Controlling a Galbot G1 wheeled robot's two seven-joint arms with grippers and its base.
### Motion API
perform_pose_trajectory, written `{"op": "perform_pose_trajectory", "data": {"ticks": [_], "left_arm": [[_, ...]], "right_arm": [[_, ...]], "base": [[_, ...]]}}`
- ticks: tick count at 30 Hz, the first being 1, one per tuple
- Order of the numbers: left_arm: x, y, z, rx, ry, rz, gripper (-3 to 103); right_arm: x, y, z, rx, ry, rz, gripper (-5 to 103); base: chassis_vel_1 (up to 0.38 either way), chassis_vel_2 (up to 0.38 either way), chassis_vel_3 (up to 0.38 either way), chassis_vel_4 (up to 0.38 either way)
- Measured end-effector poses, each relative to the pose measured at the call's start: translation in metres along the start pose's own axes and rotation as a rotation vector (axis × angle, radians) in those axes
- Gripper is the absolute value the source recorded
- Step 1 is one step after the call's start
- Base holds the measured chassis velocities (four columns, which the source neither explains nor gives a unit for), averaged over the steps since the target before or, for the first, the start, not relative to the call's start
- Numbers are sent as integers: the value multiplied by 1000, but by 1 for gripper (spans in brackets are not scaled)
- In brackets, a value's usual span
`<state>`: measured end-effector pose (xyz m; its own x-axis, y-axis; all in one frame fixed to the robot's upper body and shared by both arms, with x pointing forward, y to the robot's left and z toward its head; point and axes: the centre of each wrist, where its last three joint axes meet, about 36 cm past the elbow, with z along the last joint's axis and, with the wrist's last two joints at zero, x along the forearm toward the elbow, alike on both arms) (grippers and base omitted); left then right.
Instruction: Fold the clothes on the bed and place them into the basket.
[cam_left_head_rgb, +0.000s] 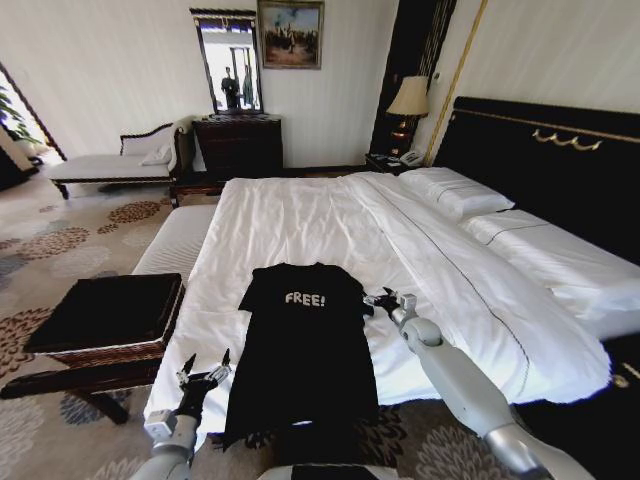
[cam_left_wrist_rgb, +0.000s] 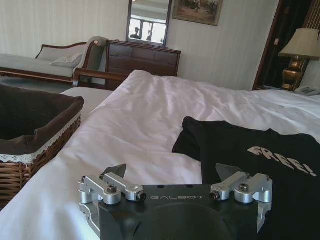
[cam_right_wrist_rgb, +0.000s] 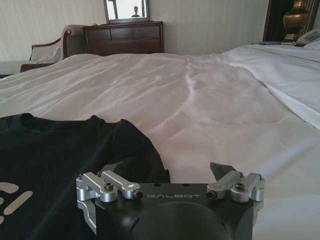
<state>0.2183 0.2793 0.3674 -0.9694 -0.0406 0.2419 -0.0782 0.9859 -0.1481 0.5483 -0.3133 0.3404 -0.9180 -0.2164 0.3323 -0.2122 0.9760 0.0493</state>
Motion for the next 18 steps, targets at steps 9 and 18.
{"op": "perform_pose_trajectory", "data": {"ticks": [9,18], "left_arm": [[-1,3,-1,-2,-2,-3,100],[-3,4,-2,-4,-6,-3,100]], "right_arm": [[-24,-5,2,-38,21,32,79],[-28,-4,10,-77,42,36,73]], "base": [[0,0,0,0],[0,0,0,0]]}}
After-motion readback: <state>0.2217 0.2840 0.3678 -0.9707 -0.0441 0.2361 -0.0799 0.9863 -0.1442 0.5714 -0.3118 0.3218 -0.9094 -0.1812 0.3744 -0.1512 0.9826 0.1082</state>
